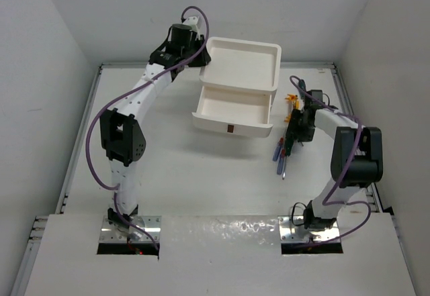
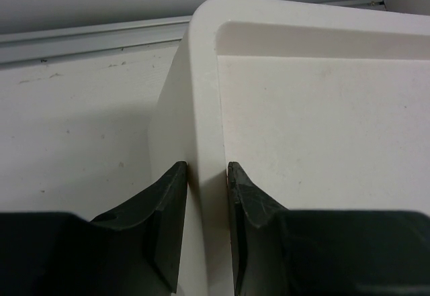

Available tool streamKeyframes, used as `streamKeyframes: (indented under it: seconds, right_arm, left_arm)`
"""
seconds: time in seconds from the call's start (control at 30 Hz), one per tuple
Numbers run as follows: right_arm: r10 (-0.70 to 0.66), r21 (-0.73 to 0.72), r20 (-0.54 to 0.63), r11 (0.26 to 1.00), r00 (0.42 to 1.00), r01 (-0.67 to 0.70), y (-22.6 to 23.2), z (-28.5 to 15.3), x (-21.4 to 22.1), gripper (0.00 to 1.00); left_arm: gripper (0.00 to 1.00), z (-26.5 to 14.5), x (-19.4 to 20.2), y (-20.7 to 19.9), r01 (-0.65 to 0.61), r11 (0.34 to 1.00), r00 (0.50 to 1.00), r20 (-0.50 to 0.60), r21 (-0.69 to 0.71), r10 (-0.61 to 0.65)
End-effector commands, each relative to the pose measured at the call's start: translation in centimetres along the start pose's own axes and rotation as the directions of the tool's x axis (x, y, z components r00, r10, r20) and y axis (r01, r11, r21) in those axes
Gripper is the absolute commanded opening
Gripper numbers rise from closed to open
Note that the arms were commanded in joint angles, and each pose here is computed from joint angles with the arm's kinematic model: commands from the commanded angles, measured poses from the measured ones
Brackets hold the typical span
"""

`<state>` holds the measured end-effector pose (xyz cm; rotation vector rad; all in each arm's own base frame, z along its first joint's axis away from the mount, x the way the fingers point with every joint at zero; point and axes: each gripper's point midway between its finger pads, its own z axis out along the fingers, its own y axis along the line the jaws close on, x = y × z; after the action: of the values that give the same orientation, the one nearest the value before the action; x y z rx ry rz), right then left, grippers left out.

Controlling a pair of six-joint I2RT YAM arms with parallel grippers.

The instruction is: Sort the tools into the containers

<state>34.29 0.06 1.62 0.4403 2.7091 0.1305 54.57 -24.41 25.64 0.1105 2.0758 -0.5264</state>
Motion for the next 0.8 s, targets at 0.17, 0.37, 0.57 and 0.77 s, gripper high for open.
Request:
streamKeyframes:
  seconds: [0.17,0.37,0.57,0.77]
  right_arm:
    - [-0.011,0.055,0.032,0.998,0.999,0.009,-1.1,1.4,-0.7,0.28]
    - [-0.066,0.093,0.029,0.994,0.997,0.063,-2.1,0.8,-0.1,0.25]
    - [-0.078,0.1,-0.008,0.992,0.997,0.078,-2.5,1.5,1.2,0.46]
    - [-0.084,0.095,0.023,0.992,0.996,0.081,-2.5,1.5,1.2,0.01]
  left_arm:
    - [0.13,1.1,2.7,0.2,-0.037,0.999,0.995,-0.09,0.016,0.038]
    - [0.14,1.4,3.0,0.4,-0.049,0.999,0.994,-0.098,0.009,0.05]
    - [0.14,1.6,3.3,0.2,-0.041,0.999,0.993,-0.109,0.025,0.043]
    - [0.14,1.5,3.4,-0.4,-0.023,0.999,0.993,-0.112,0.041,0.028]
